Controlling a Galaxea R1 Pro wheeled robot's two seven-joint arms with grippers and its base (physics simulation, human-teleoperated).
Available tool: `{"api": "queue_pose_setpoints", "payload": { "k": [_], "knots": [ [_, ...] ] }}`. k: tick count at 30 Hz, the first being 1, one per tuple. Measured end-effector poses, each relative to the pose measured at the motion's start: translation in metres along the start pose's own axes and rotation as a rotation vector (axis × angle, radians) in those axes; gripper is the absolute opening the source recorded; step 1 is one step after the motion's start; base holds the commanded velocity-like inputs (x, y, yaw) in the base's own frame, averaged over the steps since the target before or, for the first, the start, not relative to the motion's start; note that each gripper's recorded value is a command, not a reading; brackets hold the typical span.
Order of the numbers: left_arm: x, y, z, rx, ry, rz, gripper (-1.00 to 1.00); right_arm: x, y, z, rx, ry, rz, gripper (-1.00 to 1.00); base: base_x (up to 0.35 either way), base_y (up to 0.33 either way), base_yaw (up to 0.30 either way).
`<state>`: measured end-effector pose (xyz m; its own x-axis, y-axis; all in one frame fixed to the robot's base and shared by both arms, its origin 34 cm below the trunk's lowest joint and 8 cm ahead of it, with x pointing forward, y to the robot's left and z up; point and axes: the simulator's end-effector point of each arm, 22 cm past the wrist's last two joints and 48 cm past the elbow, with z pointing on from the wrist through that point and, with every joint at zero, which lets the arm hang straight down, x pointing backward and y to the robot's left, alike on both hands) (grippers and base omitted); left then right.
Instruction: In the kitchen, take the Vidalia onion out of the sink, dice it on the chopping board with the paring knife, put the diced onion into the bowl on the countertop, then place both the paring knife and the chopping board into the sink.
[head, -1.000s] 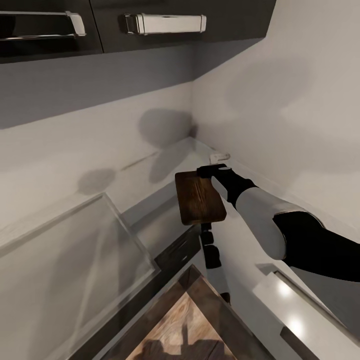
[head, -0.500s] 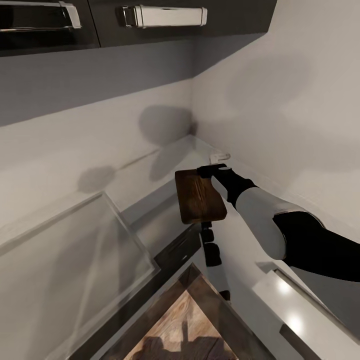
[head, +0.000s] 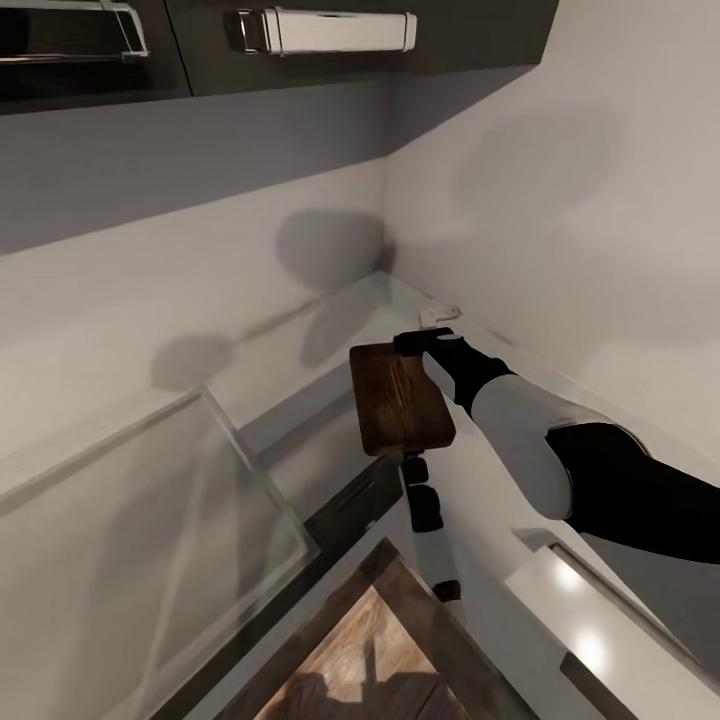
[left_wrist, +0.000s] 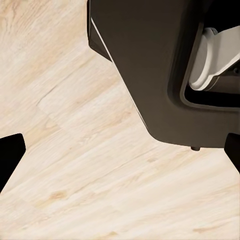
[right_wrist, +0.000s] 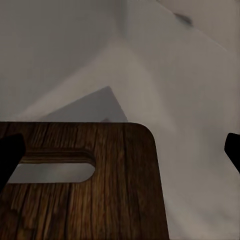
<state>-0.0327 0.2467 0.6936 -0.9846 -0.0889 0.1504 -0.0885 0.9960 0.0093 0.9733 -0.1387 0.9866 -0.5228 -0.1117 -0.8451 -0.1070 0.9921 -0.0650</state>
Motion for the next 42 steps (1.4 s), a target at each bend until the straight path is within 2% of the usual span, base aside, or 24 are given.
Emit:
{"api": "queue_pose_setpoints", "payload": {
  "k": [42],
  "knots": [
    [0.010, 0.001, -0.003, -0.003, 0.033, 0.000, 1.00, 0.025, 0.002, 0.015, -0.004, 0.033, 0.002, 1.00, 0.024, 0.000, 0.000]
  ]
}}
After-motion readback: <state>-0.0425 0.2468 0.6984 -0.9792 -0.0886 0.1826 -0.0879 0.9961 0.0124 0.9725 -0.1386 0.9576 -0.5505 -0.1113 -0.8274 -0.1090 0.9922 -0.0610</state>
